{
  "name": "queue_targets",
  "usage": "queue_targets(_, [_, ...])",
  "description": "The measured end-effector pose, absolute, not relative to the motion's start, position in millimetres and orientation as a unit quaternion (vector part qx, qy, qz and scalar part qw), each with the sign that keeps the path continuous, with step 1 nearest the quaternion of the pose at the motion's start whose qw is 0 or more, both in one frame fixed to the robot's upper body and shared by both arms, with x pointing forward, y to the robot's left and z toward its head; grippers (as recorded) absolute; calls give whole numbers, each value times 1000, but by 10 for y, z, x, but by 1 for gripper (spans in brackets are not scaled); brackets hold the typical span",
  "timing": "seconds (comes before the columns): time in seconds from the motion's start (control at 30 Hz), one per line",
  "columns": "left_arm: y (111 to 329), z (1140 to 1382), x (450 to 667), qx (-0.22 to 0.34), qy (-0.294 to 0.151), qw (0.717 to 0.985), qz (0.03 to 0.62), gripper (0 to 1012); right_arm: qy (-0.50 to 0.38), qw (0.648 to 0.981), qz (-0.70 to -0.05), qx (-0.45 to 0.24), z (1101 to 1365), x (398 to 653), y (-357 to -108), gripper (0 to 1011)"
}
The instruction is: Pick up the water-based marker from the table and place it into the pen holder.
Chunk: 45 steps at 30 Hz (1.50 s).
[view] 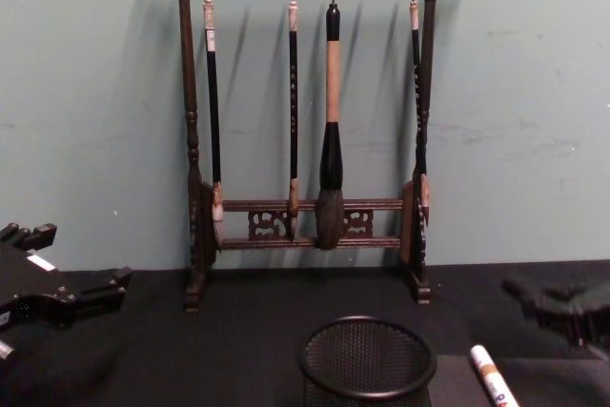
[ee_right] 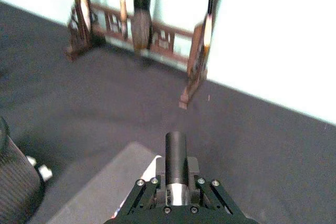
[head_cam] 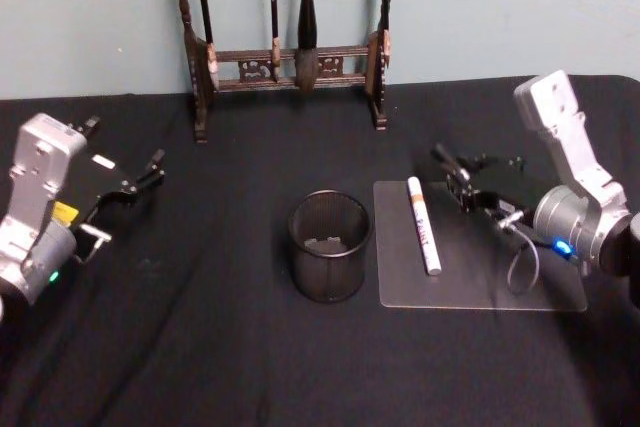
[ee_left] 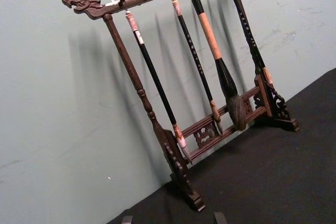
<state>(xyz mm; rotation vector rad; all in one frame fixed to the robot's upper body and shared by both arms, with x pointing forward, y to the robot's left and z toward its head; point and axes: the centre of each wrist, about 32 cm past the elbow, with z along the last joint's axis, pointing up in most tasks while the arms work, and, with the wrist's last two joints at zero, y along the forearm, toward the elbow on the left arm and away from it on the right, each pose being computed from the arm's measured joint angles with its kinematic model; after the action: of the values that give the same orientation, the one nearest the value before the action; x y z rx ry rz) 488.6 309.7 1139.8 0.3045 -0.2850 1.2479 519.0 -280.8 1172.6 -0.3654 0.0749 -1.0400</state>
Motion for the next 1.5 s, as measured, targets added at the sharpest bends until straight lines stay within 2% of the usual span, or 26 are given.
queue_targets(0.47, [3097,11398,4886,141,-132,791,580,1001,-37,894,-444,-53,11820,5161,-2682,236])
queue_targets(0.9, [3097,11398,4886,141,-132,791,580,1001,-52,933,-352,58,11608,5207,-2265,236])
queue_targets(1.5, [3097,11398,4886,142,-132,791,580,1001,-3,951,-298,84,11316,5243,-1901,236])
